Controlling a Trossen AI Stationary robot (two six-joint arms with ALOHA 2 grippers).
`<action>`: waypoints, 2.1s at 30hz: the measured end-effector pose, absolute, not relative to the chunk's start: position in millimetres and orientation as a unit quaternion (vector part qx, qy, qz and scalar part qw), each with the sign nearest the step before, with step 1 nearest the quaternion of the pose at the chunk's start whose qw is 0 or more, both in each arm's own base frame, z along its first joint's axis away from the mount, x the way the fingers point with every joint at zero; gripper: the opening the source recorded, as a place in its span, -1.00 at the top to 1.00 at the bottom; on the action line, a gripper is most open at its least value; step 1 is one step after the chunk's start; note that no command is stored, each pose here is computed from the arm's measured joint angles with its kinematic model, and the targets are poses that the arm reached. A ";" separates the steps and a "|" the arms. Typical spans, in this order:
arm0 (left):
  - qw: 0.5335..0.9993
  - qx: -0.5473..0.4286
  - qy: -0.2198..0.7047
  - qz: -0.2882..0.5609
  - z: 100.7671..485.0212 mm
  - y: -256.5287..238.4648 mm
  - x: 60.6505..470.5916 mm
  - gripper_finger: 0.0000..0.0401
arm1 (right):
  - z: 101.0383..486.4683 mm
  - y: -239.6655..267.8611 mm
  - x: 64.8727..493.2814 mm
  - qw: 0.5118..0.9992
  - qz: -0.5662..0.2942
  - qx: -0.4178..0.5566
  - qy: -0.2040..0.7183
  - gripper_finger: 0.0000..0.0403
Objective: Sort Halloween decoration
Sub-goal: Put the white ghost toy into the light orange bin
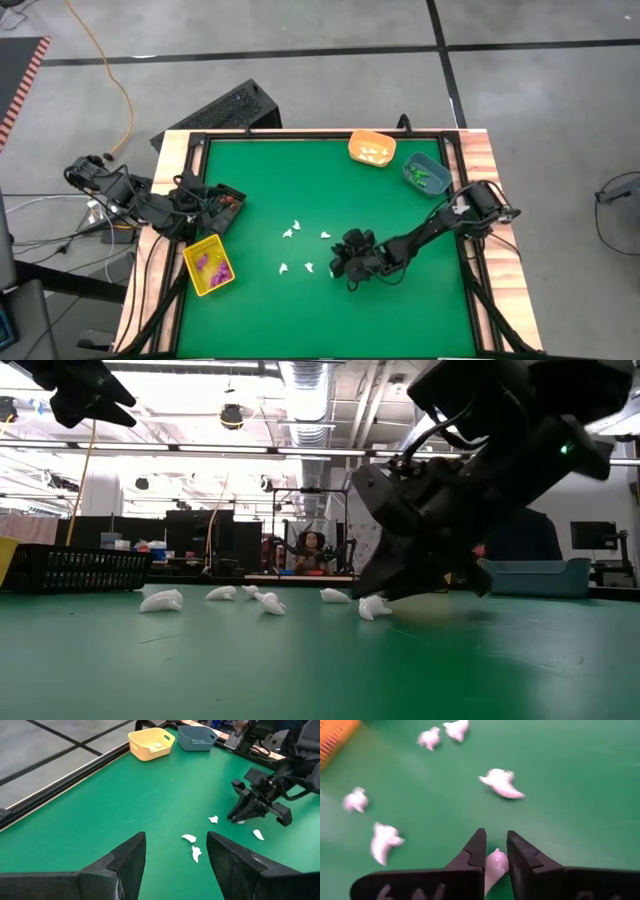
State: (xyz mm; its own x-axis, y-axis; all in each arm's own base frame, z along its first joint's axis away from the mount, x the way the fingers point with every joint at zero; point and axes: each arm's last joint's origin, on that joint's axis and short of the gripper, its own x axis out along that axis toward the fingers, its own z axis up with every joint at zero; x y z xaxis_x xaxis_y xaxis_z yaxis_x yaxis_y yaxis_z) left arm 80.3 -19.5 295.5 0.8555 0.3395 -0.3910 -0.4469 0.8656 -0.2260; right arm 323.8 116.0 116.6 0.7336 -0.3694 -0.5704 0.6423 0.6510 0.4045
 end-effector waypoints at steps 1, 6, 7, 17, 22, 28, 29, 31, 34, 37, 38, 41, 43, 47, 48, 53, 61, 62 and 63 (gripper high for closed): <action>0.950 -0.156 0.172 0.207 295.4 -19.5 80.3 0.01 | 119.7 112.8 322.0 0.879 -0.293 0.299 0.230 0.71; 0.950 -0.155 0.173 0.207 295.2 -19.4 80.2 0.01 | 142.4 95.5 314.9 0.872 -0.324 0.285 0.232 0.71; 0.950 -0.155 0.173 0.207 295.2 -19.4 80.1 0.01 | 147.3 91.4 313.4 0.871 -0.331 0.282 0.230 0.71; 0.950 -0.150 0.171 0.216 294.9 -18.8 79.8 0.01 | 195.3 26.6 296.6 0.856 -0.407 0.224 0.228 0.71; 0.949 -0.151 0.171 0.216 294.9 -18.8 79.8 0.01 | 214.1 -21.2 288.6 0.839 -0.455 0.210 0.212 0.71; 0.949 -0.153 0.170 0.216 295.0 -18.8 79.8 0.01 | 228.0 -81.5 271.6 0.797 -0.532 0.224 0.179 0.71; 0.949 -0.153 0.170 0.216 294.9 -18.8 79.8 0.01 | 228.0 -90.8 268.8 0.789 -0.542 0.230 0.176 0.71; 0.949 -0.154 0.170 0.216 294.9 -18.8 79.9 0.01 | 226.9 -108.0 263.2 0.775 -0.556 0.244 0.176 0.71; 0.948 -0.158 0.169 0.217 295.0 -18.8 79.8 0.01 | 222.2 -131.0 255.6 0.756 -0.571 0.265 0.181 0.71; 0.948 -0.160 0.168 0.218 295.0 -18.7 79.8 0.01 | 217.6 -149.6 249.7 0.741 -0.582 0.282 0.178 0.71; 0.948 -0.160 0.167 0.219 295.0 -18.7 79.8 0.01 | 217.0 -154.9 246.9 0.738 -0.582 0.290 0.179 0.71; 0.947 -0.162 0.166 0.221 295.0 -18.6 79.8 0.01 | 214.6 -168.7 243.1 0.738 -0.572 0.311 0.177 0.68; 0.947 -0.163 0.165 0.222 295.1 -18.5 79.8 0.01 | 211.0 -174.5 242.2 0.740 -0.563 0.317 0.186 0.65; 0.946 -0.164 0.161 0.230 295.3 -18.1 79.7 0.01 | 205.1 -179.3 242.9 0.740 -0.554 0.327 0.195 0.56; 0.946 -0.163 0.160 0.230 295.2 -18.1 79.7 0.01 | 203.5 -179.9 243.6 0.740 -0.554 0.326 0.197 0.53; 0.946 -0.163 0.160 0.231 295.2 -18.0 79.6 0.01 | 202.8 -180.7 244.1 0.740 -0.557 0.320 0.196 0.32; 0.945 -0.165 0.160 0.232 295.1 -18.0 79.6 0.01 | 218.3 -165.2 270.1 0.860 -0.380 0.283 0.190 0.06; 0.945 -0.165 0.160 0.232 295.1 -18.0 79.5 0.01 | 220.7 -158.9 275.9 0.879 -0.345 0.268 0.190 0.05; 0.945 -0.165 0.161 0.232 294.9 -17.9 79.5 0.01 | 222.8 -151.6 281.5 0.896 -0.310 0.255 0.190 0.05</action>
State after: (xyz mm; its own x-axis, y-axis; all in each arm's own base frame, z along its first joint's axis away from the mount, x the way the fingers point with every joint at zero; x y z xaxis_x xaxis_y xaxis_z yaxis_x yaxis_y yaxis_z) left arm 79.5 -17.9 294.9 0.8404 0.3862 -0.3803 -0.4920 0.8379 -0.2364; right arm 281.5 -151.6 222.8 0.7349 -0.4594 -0.4989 0.6531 0.6775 0.3383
